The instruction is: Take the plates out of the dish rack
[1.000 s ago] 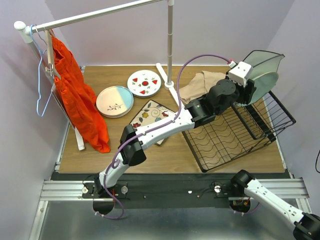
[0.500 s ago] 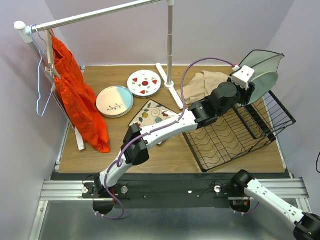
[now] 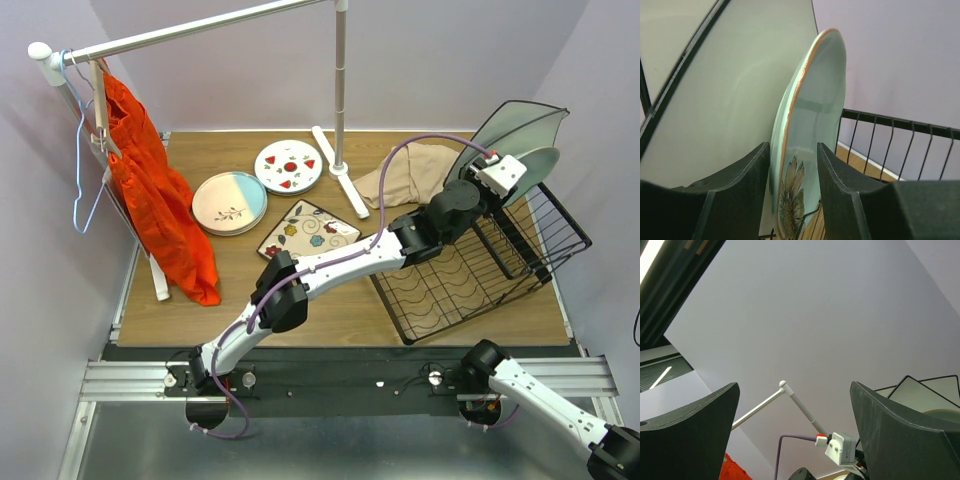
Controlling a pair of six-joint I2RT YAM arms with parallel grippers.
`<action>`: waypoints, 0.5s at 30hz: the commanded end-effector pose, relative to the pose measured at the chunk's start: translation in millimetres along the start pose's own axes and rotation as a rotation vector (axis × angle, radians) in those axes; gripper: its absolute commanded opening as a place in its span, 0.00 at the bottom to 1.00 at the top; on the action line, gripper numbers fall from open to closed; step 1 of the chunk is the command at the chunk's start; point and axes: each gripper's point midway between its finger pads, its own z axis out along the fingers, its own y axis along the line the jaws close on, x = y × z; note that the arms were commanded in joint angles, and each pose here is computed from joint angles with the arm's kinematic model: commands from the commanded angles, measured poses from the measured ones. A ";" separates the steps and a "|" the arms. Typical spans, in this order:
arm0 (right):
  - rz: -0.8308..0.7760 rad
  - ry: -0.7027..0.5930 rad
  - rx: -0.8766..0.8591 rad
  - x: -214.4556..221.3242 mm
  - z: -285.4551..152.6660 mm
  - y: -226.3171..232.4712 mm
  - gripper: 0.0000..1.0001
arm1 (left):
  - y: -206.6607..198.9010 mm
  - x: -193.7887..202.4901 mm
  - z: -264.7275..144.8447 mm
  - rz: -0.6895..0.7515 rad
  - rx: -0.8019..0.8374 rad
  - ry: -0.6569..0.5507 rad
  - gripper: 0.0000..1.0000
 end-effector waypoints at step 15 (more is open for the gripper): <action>0.020 -0.030 0.006 -17.2 -8.2 -7.2 1.00 | -11.1 5.0 5.0 0.060 0.044 -0.042 0.47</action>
